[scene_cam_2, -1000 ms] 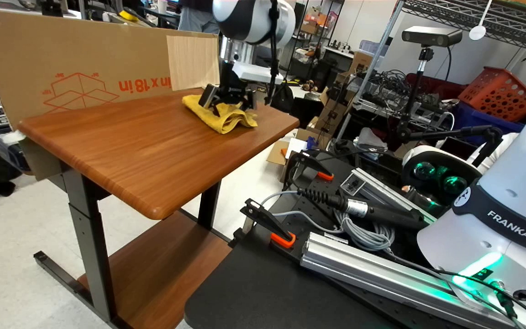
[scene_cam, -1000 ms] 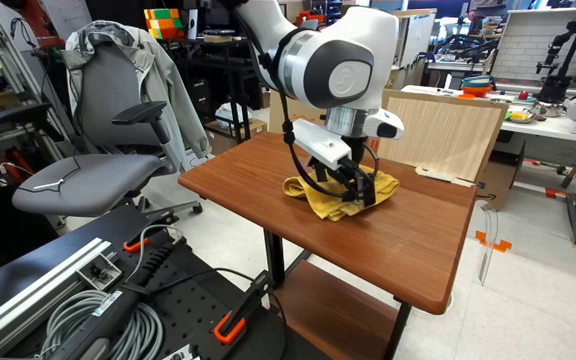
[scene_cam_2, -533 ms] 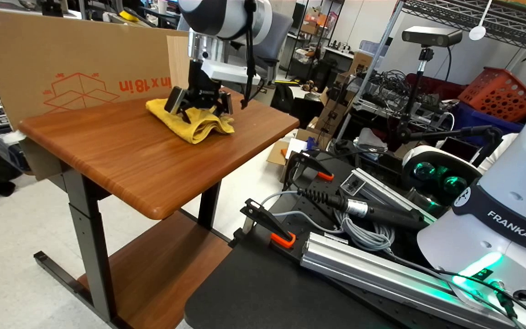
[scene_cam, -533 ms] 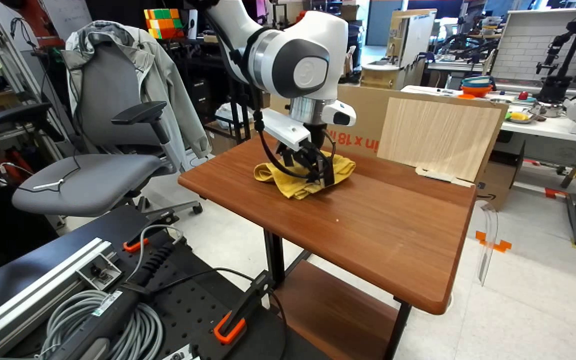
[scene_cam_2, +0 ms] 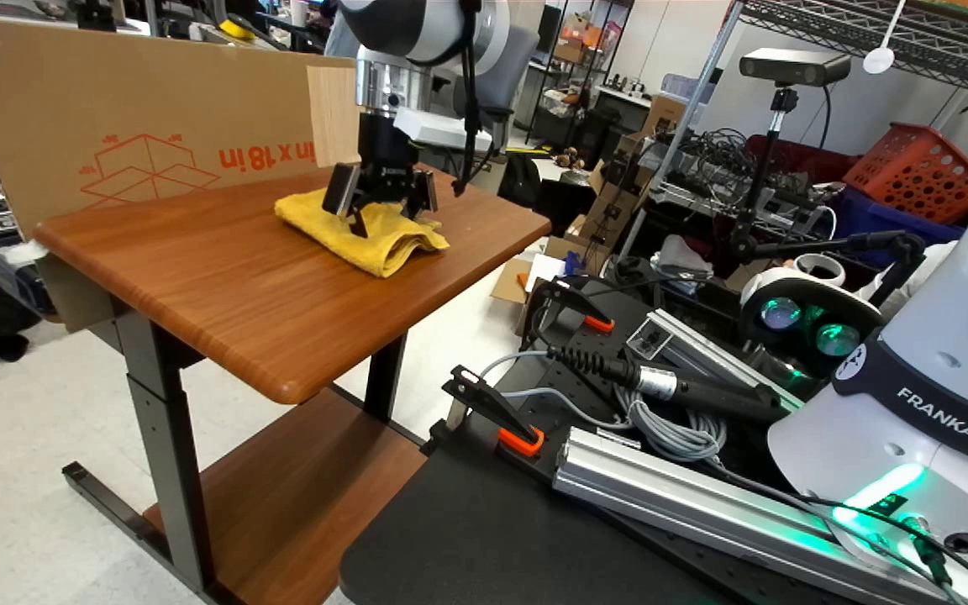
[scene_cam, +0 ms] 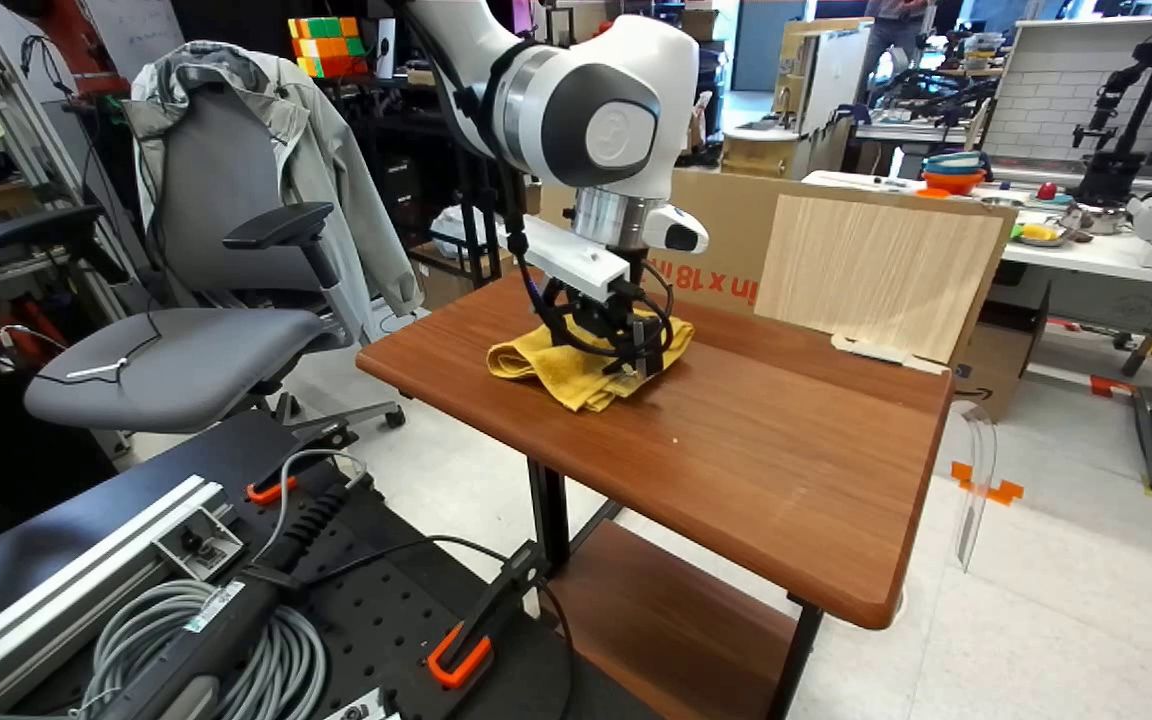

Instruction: Wipe the table with the towel

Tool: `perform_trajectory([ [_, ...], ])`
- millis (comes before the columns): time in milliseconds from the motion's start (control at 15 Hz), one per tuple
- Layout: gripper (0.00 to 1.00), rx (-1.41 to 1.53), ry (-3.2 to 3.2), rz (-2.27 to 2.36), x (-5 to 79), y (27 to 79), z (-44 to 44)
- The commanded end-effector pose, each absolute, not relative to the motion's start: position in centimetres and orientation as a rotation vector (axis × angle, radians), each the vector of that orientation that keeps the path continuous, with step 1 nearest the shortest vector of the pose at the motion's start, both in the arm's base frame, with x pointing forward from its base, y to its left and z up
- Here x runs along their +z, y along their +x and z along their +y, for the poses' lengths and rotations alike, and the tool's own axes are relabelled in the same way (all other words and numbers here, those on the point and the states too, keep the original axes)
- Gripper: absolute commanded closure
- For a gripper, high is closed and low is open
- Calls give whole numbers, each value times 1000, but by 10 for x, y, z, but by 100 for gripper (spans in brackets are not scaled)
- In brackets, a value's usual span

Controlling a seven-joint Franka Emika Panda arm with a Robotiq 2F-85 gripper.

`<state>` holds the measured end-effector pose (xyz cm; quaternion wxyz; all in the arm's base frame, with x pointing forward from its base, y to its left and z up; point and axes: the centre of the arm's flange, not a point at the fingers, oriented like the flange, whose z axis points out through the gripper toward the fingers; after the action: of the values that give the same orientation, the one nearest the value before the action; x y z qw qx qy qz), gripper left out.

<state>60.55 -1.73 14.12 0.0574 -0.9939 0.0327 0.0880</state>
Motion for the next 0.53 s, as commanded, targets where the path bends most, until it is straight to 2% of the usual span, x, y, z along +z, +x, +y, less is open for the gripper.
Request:
perform_trajectory([
  [0,0,232,-3012,140,137,614,-20],
  [200,0,256,-3018,103,118,614,4],
  [467,0,316,-3004,-110,107,578,57],
])
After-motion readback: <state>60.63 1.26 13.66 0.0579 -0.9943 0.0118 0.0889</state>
